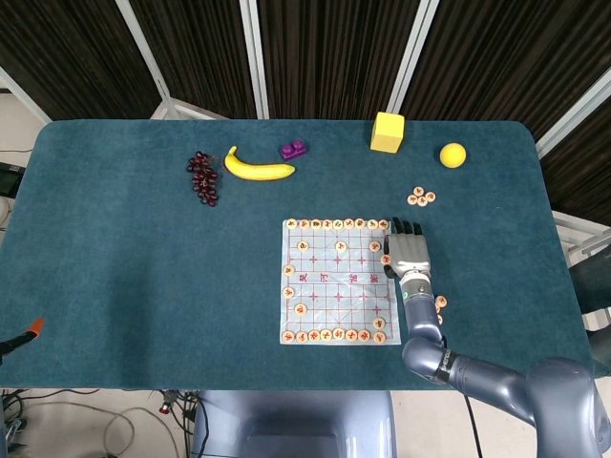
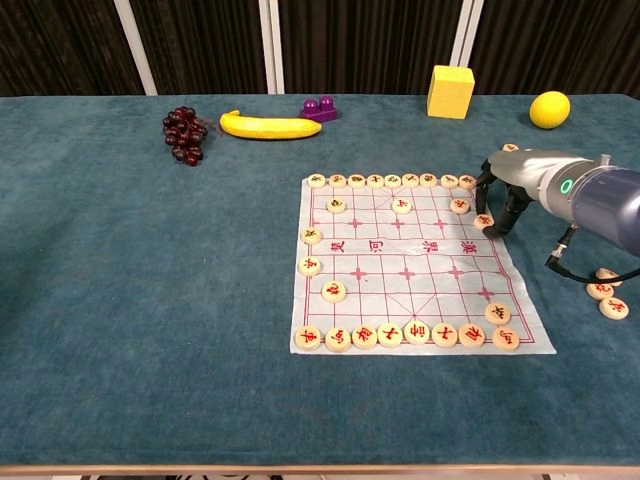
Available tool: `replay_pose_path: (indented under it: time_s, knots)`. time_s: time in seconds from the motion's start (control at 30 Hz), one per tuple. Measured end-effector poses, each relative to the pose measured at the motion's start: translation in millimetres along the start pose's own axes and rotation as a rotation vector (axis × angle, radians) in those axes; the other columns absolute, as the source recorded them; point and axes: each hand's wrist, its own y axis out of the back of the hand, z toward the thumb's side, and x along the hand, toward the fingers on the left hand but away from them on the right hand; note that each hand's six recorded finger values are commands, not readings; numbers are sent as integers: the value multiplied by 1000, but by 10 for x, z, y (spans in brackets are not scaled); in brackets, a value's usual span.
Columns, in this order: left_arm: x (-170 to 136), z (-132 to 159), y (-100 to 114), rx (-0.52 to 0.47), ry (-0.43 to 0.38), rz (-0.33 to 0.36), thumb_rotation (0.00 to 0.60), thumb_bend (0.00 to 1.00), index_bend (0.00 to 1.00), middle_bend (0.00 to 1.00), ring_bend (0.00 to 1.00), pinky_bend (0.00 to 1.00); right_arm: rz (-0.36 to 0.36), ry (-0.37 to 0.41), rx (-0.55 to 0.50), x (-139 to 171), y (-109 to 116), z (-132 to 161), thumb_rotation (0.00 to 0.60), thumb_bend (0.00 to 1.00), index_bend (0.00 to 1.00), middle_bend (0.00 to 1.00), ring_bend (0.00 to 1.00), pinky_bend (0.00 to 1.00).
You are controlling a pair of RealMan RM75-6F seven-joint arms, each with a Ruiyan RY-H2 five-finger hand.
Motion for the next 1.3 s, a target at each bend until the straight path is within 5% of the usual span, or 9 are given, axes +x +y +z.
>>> replay_pose_path:
  time_s: [0.67,1.3]
  knots:
    - [6,-3,-7,2,2,-1,600,40,54,0,0,69,-38,-8,0,-29,254,48,600,409,495,0,13,46]
    - [12,-3,-15,6,3,-1,600,40,54,0,0,69,-10,-38,13,-189,158,24,600,409,495,0,13,46]
